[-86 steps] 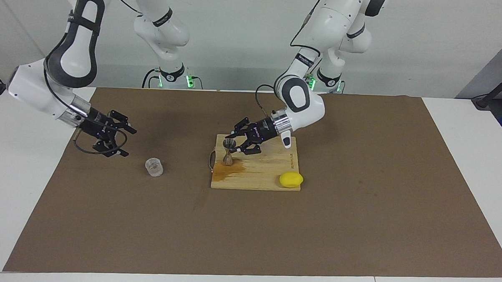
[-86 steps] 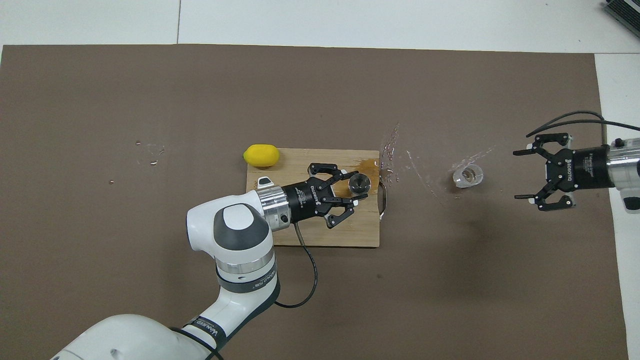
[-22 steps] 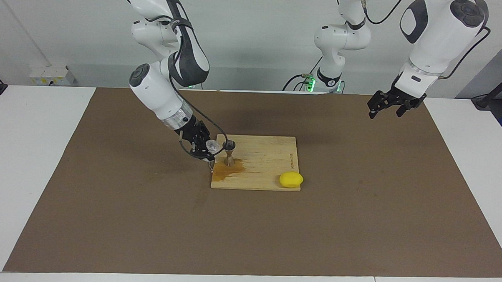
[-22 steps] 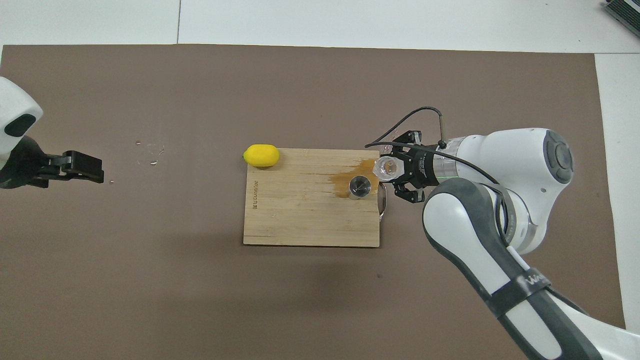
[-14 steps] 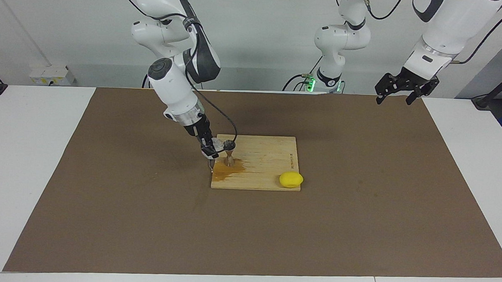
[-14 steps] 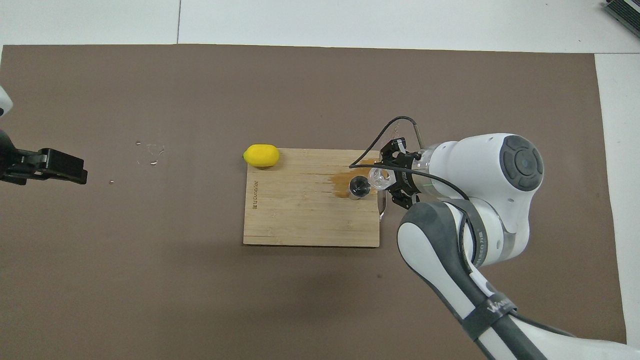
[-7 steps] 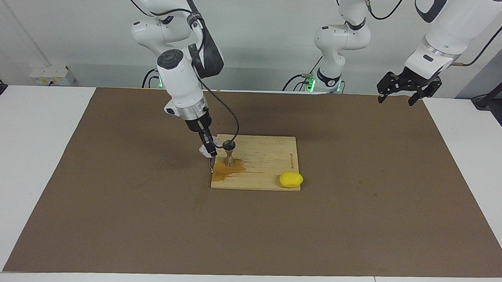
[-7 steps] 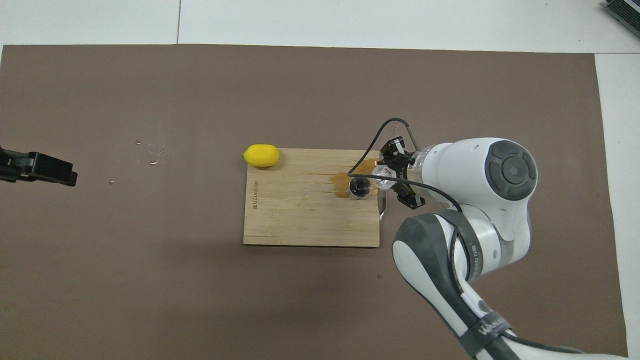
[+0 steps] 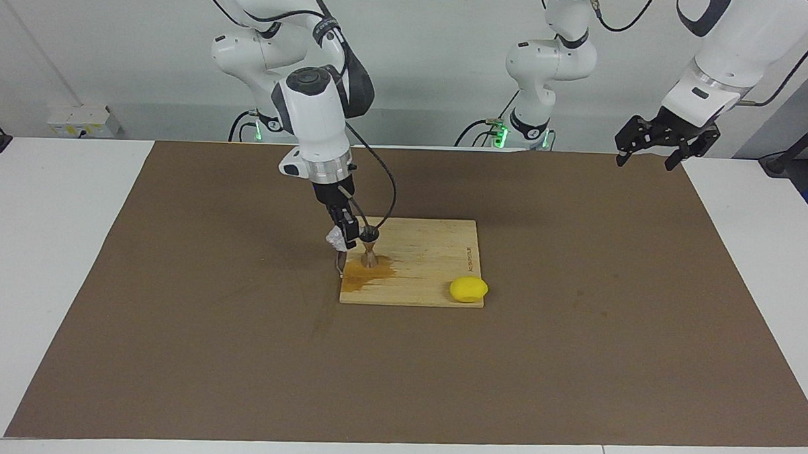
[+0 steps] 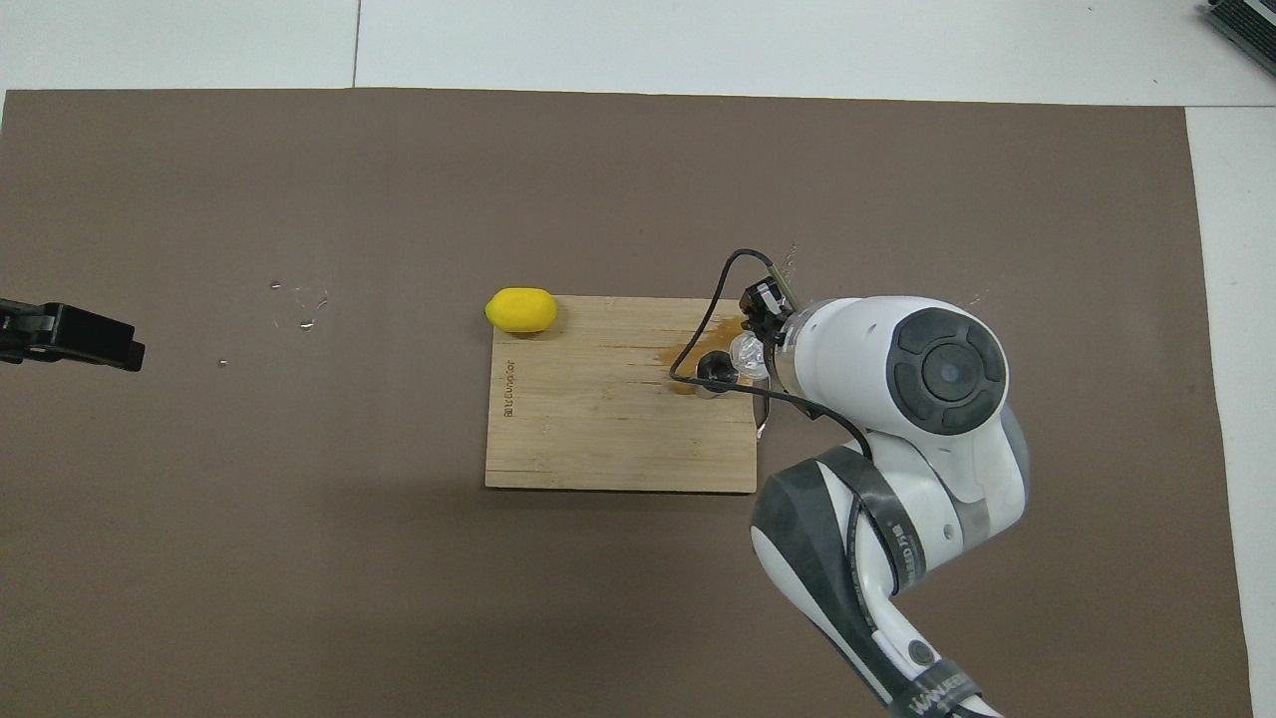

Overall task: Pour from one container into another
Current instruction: 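Tilt the clear glass with the right gripper to pour into the metal cup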

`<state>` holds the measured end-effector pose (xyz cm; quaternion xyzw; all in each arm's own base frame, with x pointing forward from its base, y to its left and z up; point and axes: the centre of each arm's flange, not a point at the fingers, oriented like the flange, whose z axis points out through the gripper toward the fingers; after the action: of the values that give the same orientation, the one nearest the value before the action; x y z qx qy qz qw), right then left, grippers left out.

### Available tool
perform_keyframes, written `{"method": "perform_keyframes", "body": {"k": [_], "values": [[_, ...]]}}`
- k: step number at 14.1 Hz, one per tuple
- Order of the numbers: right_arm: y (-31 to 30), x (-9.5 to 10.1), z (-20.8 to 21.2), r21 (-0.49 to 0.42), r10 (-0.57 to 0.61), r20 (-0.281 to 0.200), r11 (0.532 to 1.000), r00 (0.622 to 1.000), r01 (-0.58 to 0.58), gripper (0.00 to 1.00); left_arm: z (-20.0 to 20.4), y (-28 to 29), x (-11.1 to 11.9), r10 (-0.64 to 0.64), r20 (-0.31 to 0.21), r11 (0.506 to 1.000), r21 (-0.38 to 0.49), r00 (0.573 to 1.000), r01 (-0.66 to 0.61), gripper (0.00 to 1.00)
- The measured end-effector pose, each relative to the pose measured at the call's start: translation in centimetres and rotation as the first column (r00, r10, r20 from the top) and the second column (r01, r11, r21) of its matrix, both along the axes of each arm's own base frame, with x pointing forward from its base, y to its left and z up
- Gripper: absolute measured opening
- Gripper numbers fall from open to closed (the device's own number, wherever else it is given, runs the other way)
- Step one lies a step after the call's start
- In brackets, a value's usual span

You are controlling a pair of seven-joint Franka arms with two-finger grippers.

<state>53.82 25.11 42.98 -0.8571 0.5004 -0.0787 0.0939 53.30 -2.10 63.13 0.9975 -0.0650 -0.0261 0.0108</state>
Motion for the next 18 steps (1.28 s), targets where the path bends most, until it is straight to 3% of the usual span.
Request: {"method": "perform_keyframes", "body": {"k": [6, 10, 18], "values": [[1.7, -1.0, 0.2, -0.101, 0.097, 0.028, 0.990, 0.995, -0.093, 0.51, 0.0, -1.8, -0.1, 0.025, -0.001, 1.000, 0.004, 1.000, -0.025, 1.00], [1.6, -0.9, 0.5, -0.107, 0.094, 0.033, 0.990, 0.995, -0.090, 0.51, 0.0, -1.0, -0.1, 0.041, 0.000, 0.999, 0.002, 0.999, -0.041, 1.00], [1.3, -0.3, 1.5, 0.066, -0.044, -0.023, 0.997, 0.999, 0.045, 0.51, 0.0, -0.7, -0.1, 0.046, -0.004, 0.999, 0.001, 0.999, -0.046, 1.00]]}}
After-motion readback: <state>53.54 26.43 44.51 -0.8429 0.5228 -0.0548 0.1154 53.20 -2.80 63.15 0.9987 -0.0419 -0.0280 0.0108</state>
